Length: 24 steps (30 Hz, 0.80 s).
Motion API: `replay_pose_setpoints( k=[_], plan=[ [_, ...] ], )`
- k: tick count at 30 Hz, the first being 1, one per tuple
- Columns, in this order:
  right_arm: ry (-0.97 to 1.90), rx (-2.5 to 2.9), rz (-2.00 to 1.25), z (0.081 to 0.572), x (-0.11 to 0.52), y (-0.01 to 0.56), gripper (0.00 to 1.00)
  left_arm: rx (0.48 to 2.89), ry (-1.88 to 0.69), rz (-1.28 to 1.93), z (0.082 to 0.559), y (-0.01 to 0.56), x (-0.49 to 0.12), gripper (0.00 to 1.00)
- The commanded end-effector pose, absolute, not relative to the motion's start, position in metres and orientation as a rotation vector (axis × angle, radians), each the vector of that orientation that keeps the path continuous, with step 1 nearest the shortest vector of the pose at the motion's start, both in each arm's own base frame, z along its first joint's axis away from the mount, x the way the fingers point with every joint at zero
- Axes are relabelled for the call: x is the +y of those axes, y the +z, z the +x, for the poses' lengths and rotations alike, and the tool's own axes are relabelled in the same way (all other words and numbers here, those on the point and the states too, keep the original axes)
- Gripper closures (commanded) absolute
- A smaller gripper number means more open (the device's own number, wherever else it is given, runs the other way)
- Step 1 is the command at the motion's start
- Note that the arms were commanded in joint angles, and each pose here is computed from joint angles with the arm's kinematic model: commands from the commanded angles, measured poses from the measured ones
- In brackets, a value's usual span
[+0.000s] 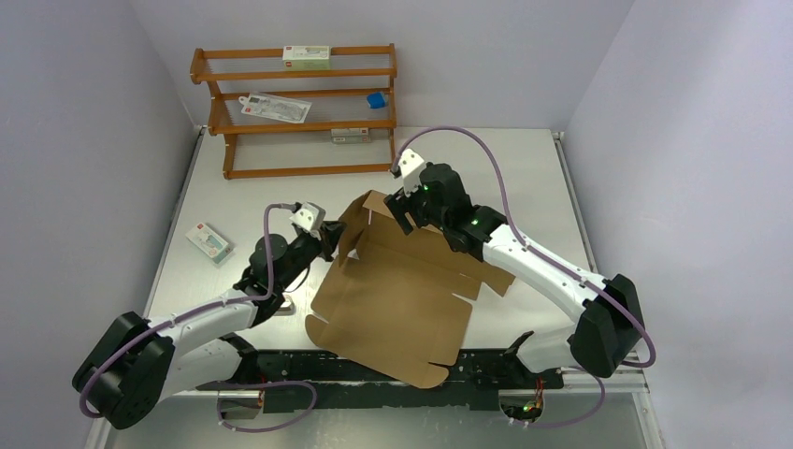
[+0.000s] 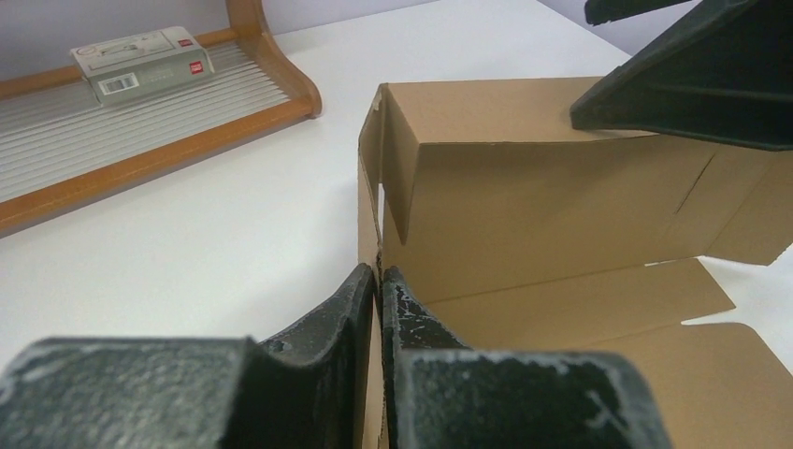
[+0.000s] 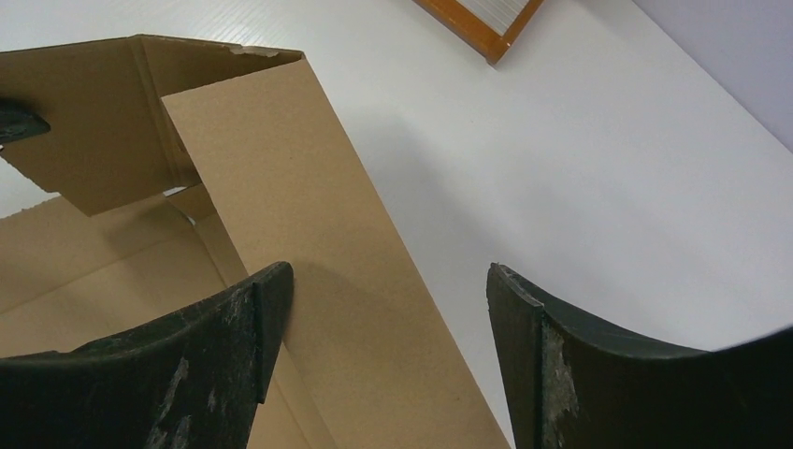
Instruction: Fold the paper box
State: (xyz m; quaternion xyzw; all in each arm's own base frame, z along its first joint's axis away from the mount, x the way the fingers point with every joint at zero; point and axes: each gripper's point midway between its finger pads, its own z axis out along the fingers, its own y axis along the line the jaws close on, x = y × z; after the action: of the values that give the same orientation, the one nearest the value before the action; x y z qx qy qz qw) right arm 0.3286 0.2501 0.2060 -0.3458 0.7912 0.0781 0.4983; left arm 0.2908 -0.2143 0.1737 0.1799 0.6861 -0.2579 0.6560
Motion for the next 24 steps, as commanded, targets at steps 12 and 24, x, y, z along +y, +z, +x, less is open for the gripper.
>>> replay_pose_setpoints(
  k=[12, 24],
  plan=[
    [0.185, 1.941, -0.976, 0.320, 0.251, 0.186, 0.19, 1.572, -0.632, 0.518, 0.276, 0.170, -0.243, 0.82],
    [0.244, 1.902, -1.051, 0.316, 0.262, 0.201, 0.19, 1.636, -0.618, 0.531, 0.270, 0.147, -0.261, 0.80]
  ],
)
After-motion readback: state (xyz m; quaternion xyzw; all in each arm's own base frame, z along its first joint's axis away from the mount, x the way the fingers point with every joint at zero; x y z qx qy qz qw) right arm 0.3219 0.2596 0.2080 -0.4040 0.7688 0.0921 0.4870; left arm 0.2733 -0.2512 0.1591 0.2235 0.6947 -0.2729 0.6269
